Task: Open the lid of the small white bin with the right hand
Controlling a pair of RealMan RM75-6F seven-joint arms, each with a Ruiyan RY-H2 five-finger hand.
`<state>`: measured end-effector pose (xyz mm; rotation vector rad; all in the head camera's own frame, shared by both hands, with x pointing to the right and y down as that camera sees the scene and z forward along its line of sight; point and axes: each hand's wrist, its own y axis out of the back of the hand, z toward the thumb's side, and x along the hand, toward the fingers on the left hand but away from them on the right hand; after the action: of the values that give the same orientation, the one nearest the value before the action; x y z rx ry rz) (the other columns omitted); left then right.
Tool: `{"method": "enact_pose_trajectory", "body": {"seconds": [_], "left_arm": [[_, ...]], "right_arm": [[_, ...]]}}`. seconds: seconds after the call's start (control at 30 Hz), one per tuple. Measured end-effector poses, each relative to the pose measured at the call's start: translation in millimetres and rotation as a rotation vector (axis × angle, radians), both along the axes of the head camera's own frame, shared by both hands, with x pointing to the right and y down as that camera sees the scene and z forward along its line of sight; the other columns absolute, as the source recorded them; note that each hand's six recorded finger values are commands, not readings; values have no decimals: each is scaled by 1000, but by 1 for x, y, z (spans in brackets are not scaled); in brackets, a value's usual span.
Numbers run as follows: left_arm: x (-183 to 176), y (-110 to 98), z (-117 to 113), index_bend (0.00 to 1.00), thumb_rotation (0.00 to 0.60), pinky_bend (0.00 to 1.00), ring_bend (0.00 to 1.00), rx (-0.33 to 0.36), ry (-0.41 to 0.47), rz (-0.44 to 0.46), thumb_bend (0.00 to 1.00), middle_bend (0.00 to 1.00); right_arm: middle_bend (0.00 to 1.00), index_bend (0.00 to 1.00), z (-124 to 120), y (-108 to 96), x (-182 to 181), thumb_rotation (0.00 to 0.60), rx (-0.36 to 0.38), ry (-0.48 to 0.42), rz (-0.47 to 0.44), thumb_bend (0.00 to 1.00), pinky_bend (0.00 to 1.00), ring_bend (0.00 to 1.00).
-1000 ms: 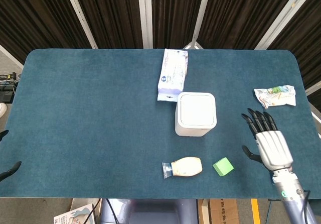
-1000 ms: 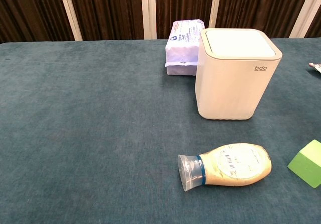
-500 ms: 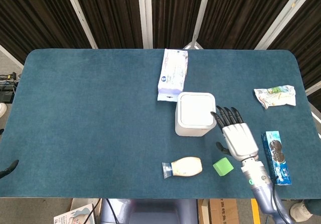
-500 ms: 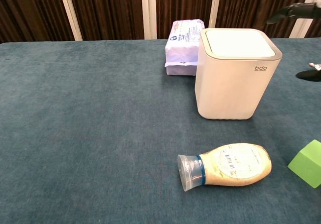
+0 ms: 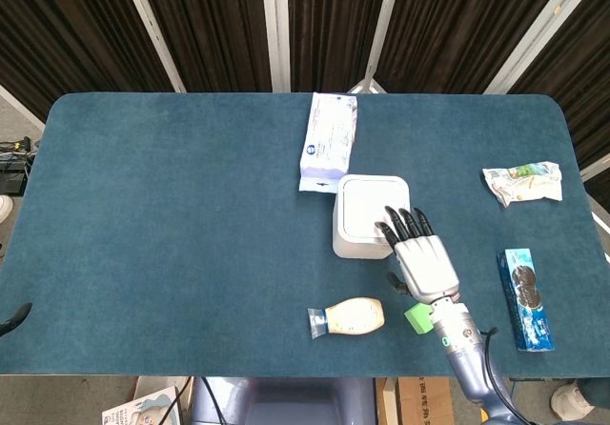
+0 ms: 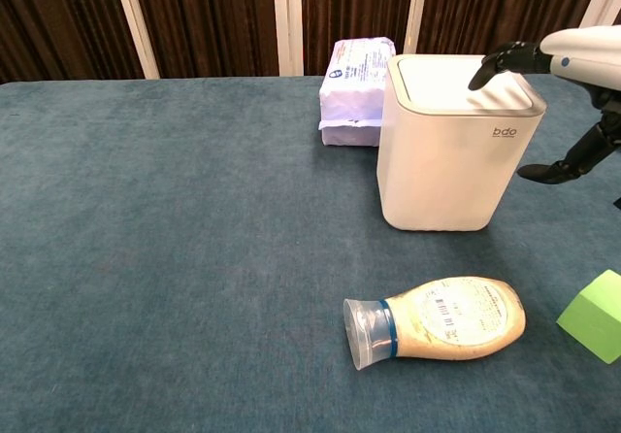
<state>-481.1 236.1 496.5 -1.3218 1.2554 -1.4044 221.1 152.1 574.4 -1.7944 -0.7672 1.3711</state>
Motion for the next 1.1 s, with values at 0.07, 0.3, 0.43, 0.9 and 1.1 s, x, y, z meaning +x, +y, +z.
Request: {"method": "enact_pose_trajectory", "body": {"seconds": [0.07,0.3,0.43,0.9,1.1], "left_arm": [[0,0,0,189,600,0,0,0,1,-1,70,44],[0,0,-1,189,600,0,0,2,3,-1,70,44],[0,1,-1,189,600,0,0,2,2,-1,70,44],[-2,1,-3,189,600,0,0,4,3,-6,70,44],[1,1,-2,189,600,0,0,2,1,-1,70,44]], "right_arm": [[0,223,1,1,0,600,-1,1,0,286,10,26],[0,317,5,3,2,600,-10,9,4,286,10,26],[0,346,7,3,2,600,-8,14,-2,286,9,25],[0,48,-40,-12,21,600,120,-112,89,286,10,26],[0,47,-60,-8,62,600,158,-174,168,286,10,26]]}}
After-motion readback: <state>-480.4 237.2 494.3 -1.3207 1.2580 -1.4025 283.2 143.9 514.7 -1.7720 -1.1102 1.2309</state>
